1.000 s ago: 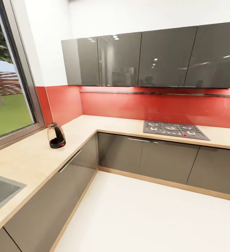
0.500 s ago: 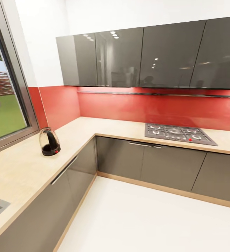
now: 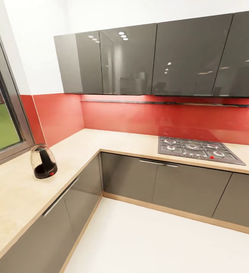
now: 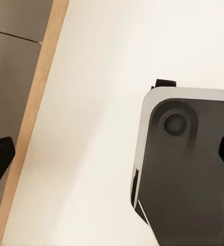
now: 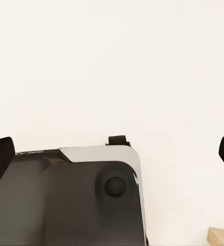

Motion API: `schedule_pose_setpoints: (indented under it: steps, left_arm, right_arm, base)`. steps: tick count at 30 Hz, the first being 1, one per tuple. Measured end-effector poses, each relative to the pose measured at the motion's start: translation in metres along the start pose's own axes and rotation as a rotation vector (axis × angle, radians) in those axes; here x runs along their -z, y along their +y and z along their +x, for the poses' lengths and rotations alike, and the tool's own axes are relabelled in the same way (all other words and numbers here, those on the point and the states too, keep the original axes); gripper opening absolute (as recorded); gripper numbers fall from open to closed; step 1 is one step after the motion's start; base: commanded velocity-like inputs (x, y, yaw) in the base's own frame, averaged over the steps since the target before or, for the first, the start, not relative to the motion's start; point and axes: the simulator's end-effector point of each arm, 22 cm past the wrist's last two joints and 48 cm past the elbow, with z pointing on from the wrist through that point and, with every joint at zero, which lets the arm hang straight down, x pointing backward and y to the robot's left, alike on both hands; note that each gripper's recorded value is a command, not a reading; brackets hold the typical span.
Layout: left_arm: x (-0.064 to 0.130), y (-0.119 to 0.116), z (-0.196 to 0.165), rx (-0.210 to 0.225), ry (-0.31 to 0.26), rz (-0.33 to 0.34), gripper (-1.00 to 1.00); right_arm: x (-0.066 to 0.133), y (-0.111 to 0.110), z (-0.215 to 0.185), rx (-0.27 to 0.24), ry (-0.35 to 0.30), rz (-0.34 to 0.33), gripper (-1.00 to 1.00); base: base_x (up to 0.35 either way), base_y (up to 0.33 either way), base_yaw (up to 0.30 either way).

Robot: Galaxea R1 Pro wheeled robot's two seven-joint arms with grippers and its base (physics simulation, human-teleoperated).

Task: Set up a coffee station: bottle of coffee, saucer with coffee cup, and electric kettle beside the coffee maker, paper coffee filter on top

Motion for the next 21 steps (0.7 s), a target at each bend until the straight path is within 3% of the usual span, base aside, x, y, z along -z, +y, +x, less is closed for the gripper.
schedule_pose_setpoints:
  steps: [21]
  left_arm:
    - [0.0000,-0.0004,0.0002,0.001,0.000,0.001,1.00]
  right_arm:
    - [-0.0001,0.0009,-0.0014,-0.001,-0.003,-0.001,1.00]
  base:
    - [0.257,-0.197,0.000]
